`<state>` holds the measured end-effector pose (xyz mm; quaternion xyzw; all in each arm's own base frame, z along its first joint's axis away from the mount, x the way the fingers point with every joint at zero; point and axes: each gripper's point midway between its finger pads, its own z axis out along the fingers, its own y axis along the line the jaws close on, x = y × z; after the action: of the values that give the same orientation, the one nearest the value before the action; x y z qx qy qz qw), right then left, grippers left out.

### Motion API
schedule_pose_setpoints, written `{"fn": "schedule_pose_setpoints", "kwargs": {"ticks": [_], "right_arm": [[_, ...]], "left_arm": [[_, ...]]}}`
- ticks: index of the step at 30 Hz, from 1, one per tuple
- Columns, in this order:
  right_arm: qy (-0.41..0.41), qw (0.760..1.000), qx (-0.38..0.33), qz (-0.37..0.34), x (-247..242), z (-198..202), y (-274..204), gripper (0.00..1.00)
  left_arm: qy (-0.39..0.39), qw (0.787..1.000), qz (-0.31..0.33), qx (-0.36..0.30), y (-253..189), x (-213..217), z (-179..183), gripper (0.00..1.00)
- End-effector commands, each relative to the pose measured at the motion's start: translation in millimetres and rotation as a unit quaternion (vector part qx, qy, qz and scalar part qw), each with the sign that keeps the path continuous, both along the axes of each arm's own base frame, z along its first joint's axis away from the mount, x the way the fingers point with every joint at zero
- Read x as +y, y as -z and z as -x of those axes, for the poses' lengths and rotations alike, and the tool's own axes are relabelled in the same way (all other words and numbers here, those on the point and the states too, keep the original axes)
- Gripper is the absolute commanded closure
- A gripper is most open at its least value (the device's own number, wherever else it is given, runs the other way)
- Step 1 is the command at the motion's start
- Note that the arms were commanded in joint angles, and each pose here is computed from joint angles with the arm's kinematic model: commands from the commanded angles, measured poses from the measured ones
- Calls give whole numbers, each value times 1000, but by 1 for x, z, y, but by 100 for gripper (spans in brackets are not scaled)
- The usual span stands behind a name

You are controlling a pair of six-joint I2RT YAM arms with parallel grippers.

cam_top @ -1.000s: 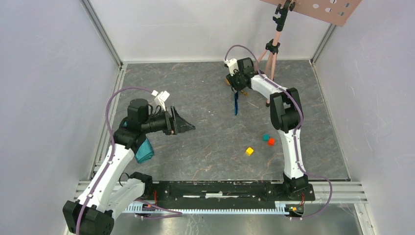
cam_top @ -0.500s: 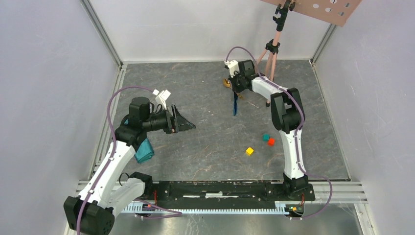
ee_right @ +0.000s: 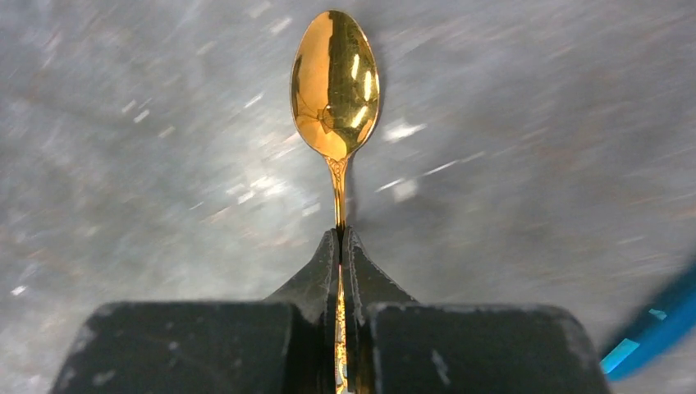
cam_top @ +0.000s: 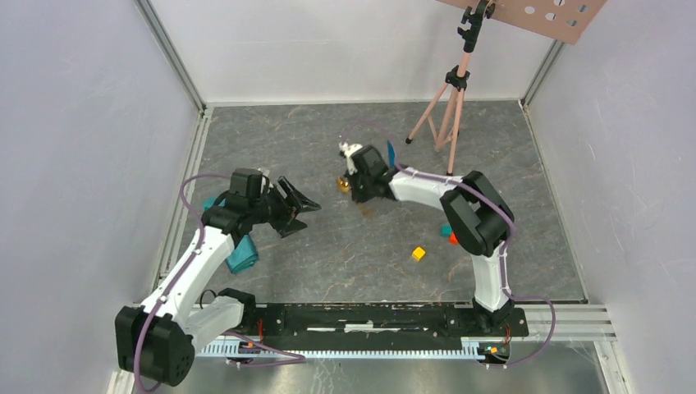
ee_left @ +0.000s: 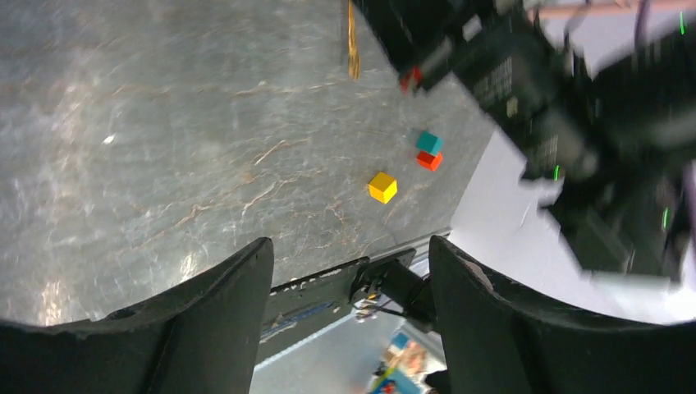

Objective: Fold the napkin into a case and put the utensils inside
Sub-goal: Place the spoon at the center of the board, then pick up the spoon from the center of the board.

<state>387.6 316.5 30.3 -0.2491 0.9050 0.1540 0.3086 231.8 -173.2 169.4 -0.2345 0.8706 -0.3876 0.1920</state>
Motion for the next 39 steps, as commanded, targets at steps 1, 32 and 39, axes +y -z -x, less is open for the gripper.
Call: {"fn": "schedule_pose_setpoints", "kwargs": {"ticks": [1, 32, 39], "right_arm": [[80, 995, -27, -50, 37, 34, -21, 100], [33, 988, -108, -103, -68, 99, -65, 41], [25, 986, -108, -126, -71, 101, -69, 43]], "left_arm": [[-119, 984, 36, 129, 30, 5, -1, 24], [-189, 900, -175, 353, 141, -43, -60, 43], [-180, 891, -218, 357, 156, -42, -67, 53]]}}
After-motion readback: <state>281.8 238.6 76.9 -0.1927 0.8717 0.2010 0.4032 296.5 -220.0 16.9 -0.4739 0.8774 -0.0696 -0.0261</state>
